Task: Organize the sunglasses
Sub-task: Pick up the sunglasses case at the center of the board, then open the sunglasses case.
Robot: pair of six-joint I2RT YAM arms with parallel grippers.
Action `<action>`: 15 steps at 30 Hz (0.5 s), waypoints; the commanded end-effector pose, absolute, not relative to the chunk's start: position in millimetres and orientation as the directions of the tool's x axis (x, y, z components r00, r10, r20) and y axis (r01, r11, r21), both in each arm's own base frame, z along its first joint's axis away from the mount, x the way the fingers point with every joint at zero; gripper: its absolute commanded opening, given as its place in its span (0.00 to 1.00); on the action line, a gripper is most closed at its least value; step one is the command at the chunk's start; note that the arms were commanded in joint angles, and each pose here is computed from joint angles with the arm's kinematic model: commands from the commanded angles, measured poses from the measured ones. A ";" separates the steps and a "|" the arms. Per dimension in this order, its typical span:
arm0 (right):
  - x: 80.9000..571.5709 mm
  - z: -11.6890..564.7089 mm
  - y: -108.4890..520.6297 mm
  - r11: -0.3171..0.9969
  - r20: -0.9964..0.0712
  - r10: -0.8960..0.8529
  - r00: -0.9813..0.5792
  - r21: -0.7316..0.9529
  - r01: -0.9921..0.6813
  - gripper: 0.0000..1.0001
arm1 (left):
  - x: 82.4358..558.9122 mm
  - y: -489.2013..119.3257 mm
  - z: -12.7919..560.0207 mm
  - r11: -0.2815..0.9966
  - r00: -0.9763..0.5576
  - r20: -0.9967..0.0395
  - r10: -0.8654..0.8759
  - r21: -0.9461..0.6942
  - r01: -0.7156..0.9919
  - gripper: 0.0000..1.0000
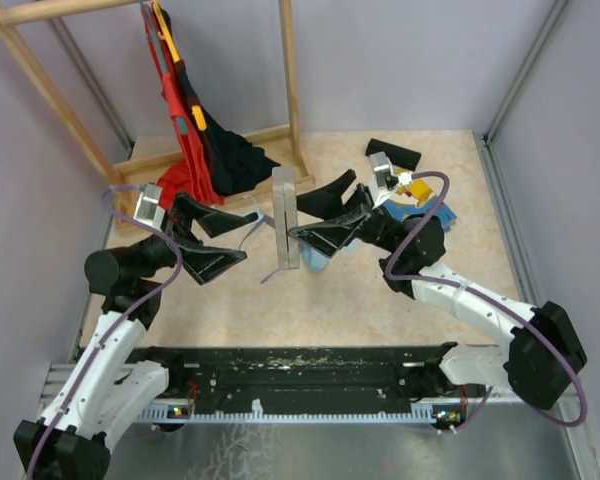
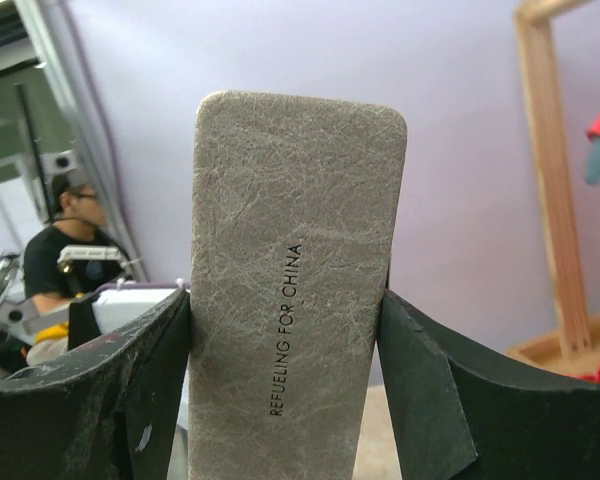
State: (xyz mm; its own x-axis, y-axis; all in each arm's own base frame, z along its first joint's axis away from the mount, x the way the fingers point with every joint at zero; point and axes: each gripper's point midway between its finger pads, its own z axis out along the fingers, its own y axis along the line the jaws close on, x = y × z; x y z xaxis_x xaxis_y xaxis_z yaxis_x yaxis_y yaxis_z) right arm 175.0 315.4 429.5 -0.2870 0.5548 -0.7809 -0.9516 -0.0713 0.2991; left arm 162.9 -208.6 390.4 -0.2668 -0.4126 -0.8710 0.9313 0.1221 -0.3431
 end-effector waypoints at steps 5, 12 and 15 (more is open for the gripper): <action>119.8 486.5 299.9 -0.240 -0.746 0.658 -0.102 -0.079 -0.968 0.00 | 144.2 -212.4 431.5 0.087 -0.101 -0.908 -0.406 -0.149 0.985 1.00; 125.5 484.4 310.4 -0.234 -0.755 0.645 -0.119 -0.046 -0.971 0.00 | 146.9 -222.7 444.5 0.108 -0.044 -0.912 -0.407 -0.096 0.990 1.00; 128.2 483.4 316.9 -0.216 -0.764 0.634 -0.120 -0.027 -0.976 0.00 | 151.6 -229.2 445.1 0.119 -0.038 -0.916 -0.400 -0.093 0.989 1.00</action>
